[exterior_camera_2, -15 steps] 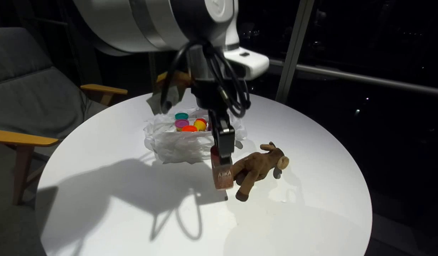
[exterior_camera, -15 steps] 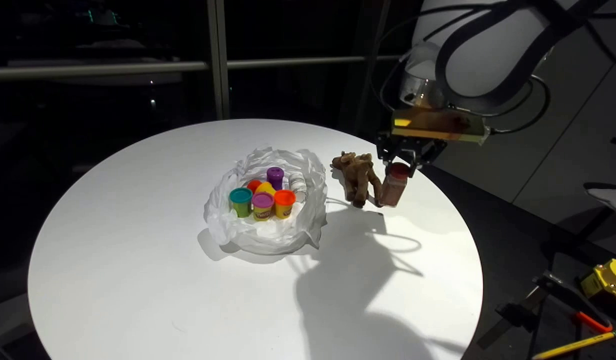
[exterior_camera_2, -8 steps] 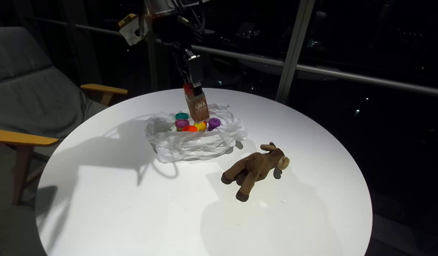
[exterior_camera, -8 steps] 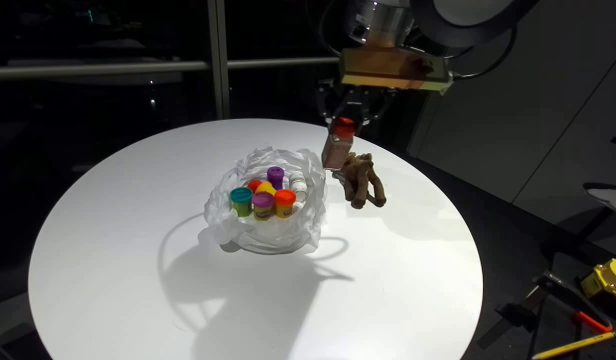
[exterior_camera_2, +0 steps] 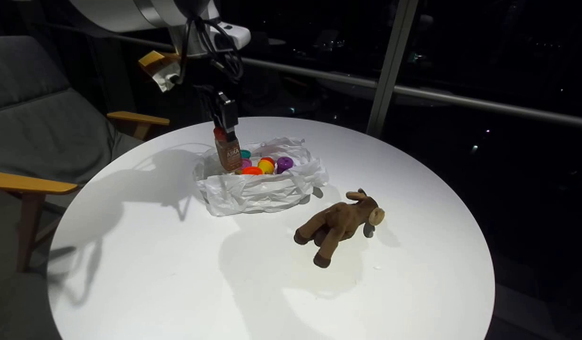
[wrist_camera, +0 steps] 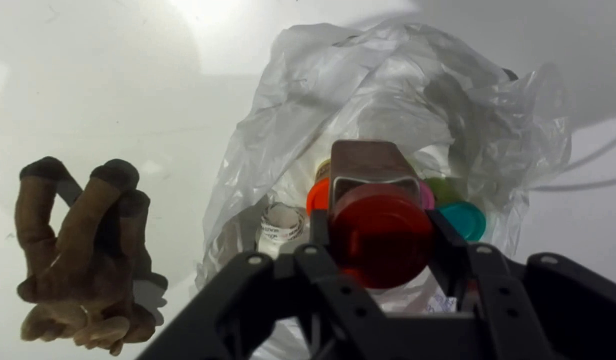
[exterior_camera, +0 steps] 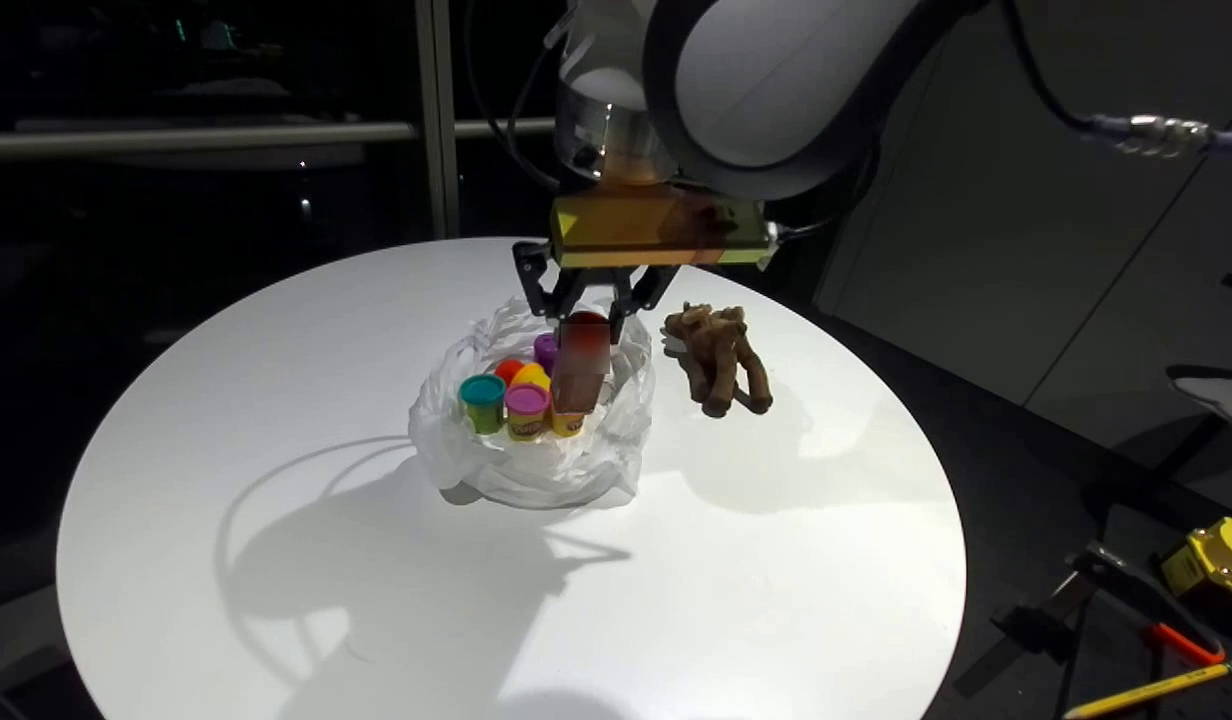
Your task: Pick the objects on the table and put them in the plastic bag
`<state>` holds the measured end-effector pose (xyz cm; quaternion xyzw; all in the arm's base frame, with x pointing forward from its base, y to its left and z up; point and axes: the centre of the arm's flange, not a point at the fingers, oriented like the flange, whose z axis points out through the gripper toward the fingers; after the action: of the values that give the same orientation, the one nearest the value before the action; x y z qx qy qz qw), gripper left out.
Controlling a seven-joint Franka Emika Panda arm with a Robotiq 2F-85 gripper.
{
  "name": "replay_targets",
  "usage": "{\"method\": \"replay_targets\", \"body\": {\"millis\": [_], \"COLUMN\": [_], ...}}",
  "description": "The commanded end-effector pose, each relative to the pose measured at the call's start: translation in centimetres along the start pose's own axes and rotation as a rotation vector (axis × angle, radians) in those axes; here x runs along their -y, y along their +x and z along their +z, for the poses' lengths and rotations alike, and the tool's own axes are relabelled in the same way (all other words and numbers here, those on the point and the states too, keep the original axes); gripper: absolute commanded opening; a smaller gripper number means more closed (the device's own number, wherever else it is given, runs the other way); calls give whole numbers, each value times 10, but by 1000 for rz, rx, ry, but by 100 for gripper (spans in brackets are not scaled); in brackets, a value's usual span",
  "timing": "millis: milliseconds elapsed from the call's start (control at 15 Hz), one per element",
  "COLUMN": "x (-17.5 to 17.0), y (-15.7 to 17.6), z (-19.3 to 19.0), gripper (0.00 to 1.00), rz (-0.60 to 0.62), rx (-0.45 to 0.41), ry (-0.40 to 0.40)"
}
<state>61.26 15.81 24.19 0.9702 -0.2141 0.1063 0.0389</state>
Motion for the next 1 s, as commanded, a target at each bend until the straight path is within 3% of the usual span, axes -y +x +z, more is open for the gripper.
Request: {"method": "replay_targets", "body": {"millis": [0,400,867,933], "x": [24,47,70,71], "y": [9,0,11,12], "z": [25,57,71,70], "gripper": [24,24,24,65], "rz": [-42,-74,-93,-97], "rx": [15,39,-9,-1], "ry": [9,13,-5,-9]}}
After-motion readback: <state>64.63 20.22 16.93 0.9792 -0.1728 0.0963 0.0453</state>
